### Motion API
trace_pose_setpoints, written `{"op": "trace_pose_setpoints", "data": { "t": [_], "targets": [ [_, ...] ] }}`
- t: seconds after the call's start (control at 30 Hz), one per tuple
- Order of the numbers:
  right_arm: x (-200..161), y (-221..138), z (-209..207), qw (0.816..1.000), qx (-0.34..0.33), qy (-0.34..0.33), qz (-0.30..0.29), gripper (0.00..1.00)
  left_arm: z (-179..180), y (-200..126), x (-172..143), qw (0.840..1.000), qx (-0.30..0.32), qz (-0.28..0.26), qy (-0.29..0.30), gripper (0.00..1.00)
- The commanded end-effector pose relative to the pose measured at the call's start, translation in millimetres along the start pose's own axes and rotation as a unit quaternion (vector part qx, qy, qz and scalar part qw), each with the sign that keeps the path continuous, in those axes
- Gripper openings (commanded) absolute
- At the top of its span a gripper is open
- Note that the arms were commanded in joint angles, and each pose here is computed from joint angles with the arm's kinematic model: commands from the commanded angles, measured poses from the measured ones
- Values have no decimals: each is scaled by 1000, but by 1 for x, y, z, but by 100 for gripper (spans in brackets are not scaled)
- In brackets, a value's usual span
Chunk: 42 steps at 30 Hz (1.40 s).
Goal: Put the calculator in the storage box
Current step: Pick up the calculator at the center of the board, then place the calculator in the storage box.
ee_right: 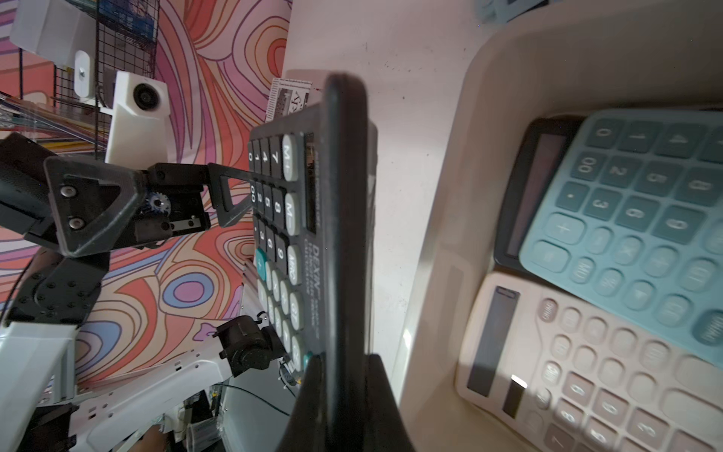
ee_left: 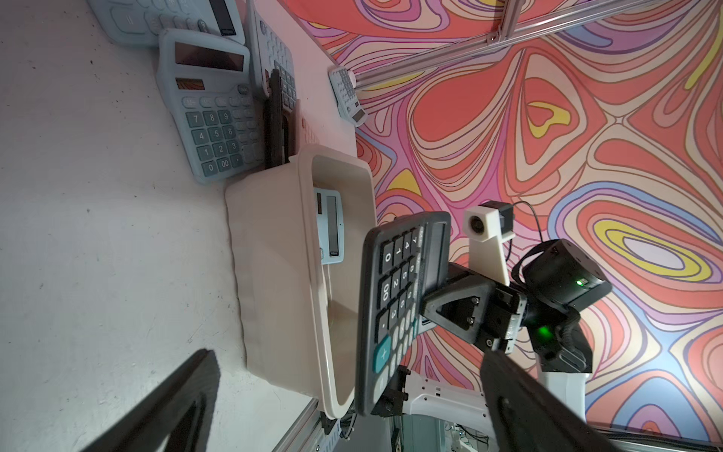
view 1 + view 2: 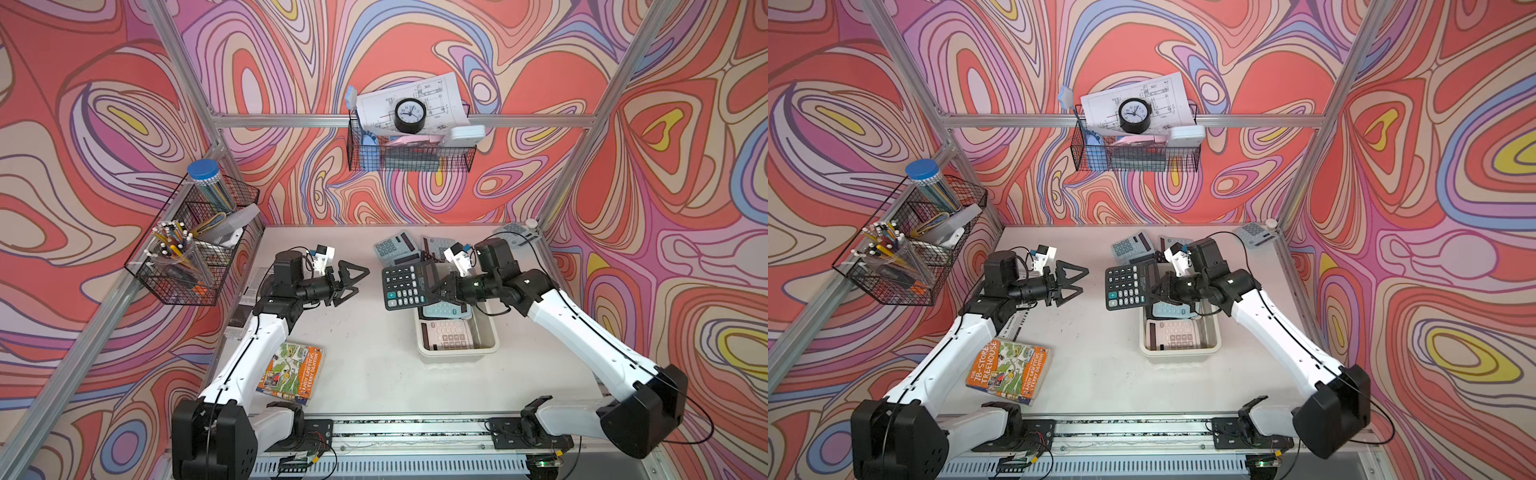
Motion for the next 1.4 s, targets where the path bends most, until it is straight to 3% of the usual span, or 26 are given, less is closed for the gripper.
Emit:
{"op": "trace_pose_setpoints", "data": {
  "t": [0.0,0.3,0.67,1.1,1.37],
  "targets": [
    [-5,-34,-17,996,-78,-17,-39,0,7,-5,-6,999,33,6,14,99],
    [-22,-77,-58,976,-205,15,-72,0,15,-3,-9,999,45,10,11,99],
    [-50,-41,-94,965,-239,111,19,0,22,-1,-14,999,46,15,3,99],
    [-70,-26,-130,917,-321,229,62,0,25,0,-15,999,46,17,0,98],
    [-68,-13,-160,892,-376,246,56,0,26,0,-17,999,46,18,-1,98]
  ]
}}
Point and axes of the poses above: each gripper's point midway between its finger pads, its own y axis out along the fingers, its own z axis along the line the jaws close on, x = y × z, the point moved 2 cm from there along -y, back along the fingers, and after that the axes turned 15 degrees about y, right-handed, at the moved point
